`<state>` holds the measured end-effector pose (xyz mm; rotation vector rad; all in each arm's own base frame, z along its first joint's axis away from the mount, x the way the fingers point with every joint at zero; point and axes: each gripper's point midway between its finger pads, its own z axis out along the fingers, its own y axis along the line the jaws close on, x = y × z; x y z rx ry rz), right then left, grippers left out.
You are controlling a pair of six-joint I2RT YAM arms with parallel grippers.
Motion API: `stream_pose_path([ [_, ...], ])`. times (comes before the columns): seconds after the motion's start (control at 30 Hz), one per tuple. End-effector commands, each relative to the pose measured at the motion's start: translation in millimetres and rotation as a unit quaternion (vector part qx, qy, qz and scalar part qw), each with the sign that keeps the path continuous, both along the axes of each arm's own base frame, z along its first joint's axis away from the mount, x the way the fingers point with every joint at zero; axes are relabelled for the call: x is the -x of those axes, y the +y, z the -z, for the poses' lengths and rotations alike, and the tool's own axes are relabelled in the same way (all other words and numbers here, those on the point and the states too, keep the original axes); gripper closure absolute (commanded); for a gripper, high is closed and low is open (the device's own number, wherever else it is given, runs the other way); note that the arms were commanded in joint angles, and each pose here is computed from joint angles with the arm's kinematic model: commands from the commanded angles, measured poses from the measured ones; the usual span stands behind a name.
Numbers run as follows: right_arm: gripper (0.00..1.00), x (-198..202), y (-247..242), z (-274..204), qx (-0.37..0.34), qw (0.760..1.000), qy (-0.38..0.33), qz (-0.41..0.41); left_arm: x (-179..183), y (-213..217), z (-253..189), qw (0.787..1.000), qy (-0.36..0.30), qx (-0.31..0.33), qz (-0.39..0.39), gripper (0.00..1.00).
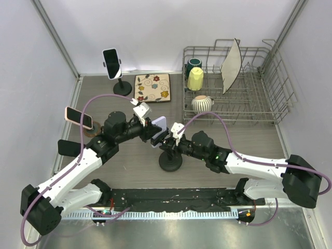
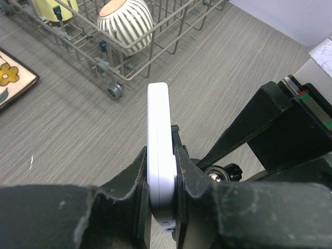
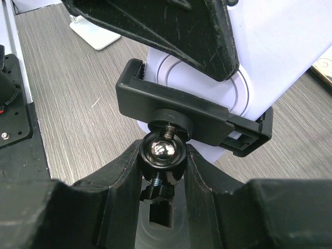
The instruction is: Remove the phone from the phone stand
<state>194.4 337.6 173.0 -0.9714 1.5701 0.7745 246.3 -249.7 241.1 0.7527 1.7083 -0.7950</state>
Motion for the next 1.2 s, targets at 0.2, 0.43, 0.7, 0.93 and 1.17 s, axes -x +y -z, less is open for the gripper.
stream_pose_path([
  [0.2, 0.99, 28.5, -39.4, 90.3, 0.147, 0.985, 0.087, -0.011, -62.3, 80.5, -107.6, 0.961, -0.202, 0.024, -0.186, 1.0],
  [0.43, 0.99, 10.4, -32.7, 68.4, 0.11, 0.99, 0.081, 0.039, -45.7, 19.8, -87.6, 0.981, -0.15, 0.065, -0.108, 1.0],
  [0.7, 0.82, -6.2, -34.0, 69.2, 0.094, 0.988, 0.081, 0.093, -18.9, -19.3, -56.4, 0.979, -0.165, 0.019, -0.115, 1.0],
  [0.93, 0.5, -11.3, -31.2, 49.9, 0.062, 0.989, 0.077, 0.107, -12.0, -33.3, -45.7, 0.982, -0.157, 0.01, -0.109, 1.0],
  [1.17, 0.36, -17.9, -22.7, 33.3, 0.032, 0.991, 0.066, 0.112, -5.0, -41.9, -43.1, 0.984, -0.15, 0.013, -0.095, 1.0],
])
